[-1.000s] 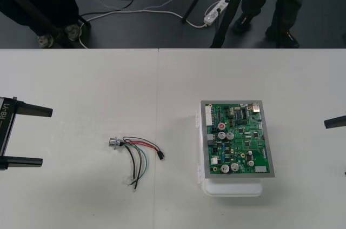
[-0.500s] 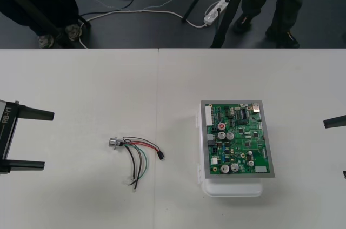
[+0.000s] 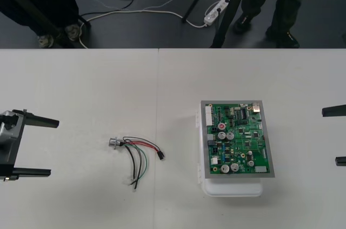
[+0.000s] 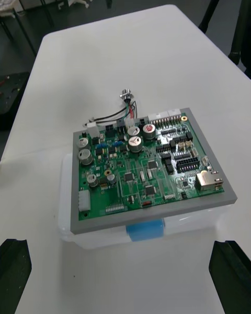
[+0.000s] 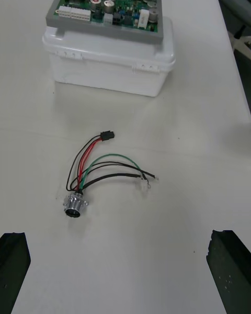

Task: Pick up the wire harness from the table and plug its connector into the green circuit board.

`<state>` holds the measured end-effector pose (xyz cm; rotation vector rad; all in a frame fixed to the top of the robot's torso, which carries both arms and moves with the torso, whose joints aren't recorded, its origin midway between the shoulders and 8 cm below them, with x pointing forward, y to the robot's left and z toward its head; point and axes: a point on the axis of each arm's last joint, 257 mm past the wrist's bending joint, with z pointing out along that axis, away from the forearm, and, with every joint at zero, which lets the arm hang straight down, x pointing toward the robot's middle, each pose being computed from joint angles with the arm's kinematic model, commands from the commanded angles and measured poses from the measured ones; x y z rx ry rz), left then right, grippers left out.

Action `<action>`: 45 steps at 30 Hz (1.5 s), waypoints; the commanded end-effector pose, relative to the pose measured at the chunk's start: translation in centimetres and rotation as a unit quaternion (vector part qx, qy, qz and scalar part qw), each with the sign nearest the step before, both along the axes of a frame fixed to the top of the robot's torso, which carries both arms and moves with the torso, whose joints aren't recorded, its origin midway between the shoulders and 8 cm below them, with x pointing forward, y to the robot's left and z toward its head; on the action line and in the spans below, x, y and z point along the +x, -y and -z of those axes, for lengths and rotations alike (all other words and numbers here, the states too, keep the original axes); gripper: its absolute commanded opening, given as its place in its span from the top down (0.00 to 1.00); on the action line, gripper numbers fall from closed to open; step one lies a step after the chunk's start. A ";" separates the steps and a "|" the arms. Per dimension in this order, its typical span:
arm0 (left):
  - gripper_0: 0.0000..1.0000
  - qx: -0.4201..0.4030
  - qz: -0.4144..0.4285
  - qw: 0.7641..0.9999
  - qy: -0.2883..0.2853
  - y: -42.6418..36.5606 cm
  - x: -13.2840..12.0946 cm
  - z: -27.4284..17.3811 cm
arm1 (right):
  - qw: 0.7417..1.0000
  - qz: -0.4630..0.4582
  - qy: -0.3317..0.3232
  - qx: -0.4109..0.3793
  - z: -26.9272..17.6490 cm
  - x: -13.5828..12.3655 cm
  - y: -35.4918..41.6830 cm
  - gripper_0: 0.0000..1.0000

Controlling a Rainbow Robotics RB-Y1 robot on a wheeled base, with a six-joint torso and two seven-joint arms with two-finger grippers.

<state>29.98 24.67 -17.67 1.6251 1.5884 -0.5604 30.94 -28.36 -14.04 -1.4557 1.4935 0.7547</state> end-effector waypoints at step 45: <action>0.00 0.292 0.005 0.953 0.079 4.2 5.0 9.3 | 0.974 -0.086 0.144 0.151 0.7 2.5 -2.9 0.00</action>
